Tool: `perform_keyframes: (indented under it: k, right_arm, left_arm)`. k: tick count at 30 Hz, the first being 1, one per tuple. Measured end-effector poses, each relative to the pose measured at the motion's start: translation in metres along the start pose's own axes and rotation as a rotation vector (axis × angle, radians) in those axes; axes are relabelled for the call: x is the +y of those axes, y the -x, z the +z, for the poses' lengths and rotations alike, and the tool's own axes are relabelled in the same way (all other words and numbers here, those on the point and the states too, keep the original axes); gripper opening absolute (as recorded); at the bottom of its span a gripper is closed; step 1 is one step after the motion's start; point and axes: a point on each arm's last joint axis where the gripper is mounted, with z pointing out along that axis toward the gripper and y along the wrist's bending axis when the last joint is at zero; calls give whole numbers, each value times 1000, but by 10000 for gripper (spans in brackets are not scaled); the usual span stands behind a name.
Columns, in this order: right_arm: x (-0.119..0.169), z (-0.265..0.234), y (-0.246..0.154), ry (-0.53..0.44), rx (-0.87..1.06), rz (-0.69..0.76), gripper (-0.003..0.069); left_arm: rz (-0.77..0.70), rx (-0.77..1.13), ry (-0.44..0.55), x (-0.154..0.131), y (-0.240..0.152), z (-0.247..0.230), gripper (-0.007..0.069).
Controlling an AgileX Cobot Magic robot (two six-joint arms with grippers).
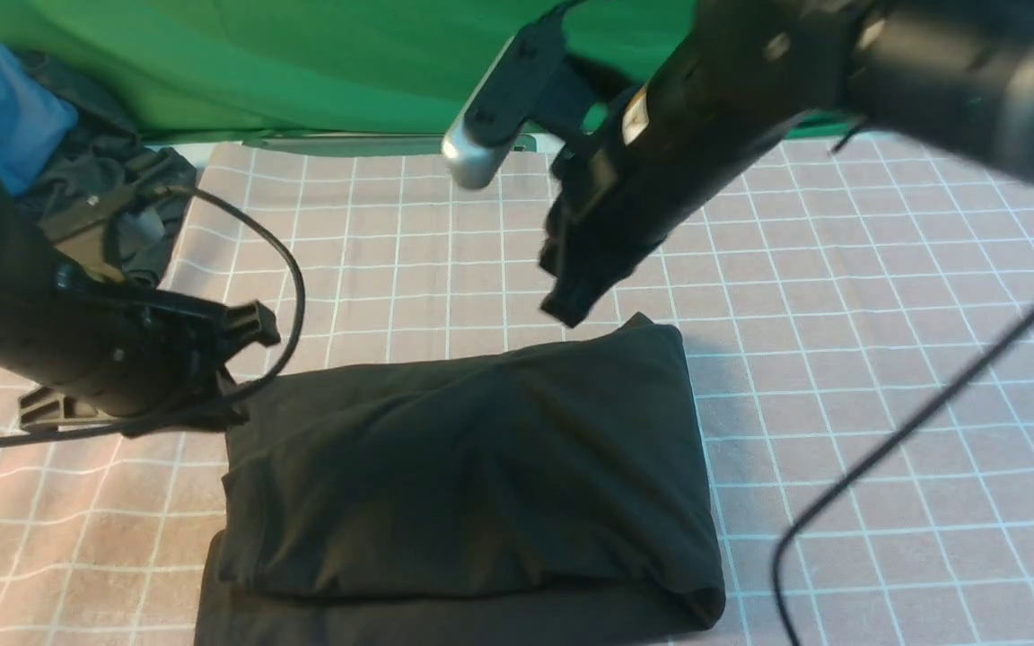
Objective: Fold a long-sleeved shirt over a pink coffee tablecloth.
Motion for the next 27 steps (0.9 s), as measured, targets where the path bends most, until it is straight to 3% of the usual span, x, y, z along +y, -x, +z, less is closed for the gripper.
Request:
perform_keyframes:
  k: [7,10,14,17,19,21,27]
  right_arm:
    - [5,-34,-2,9,6,23,37]
    - [5,-40,-2,8,-3,37,37]
    - [6,-40,-2,10,-4,42,37]
    - [7,-40,-1,23,-11,54,37]
    - [7,-40,-1,26,-12,56,37]
    - [7,-40,-1,27,-13,57,37]
    - [7,-40,-1,28,-13,58,37]
  left_arm:
    - [13,59,44,5,1,25,436]
    - [4,85,50,7,1,34,481]
    - [1,103,33,5,0,37,409]
    - [20,107,16,4,0,37,168]
    - [42,108,15,4,0,37,79]
    - [52,109,11,4,-1,37,31]
    - [73,101,13,3,1,34,27]
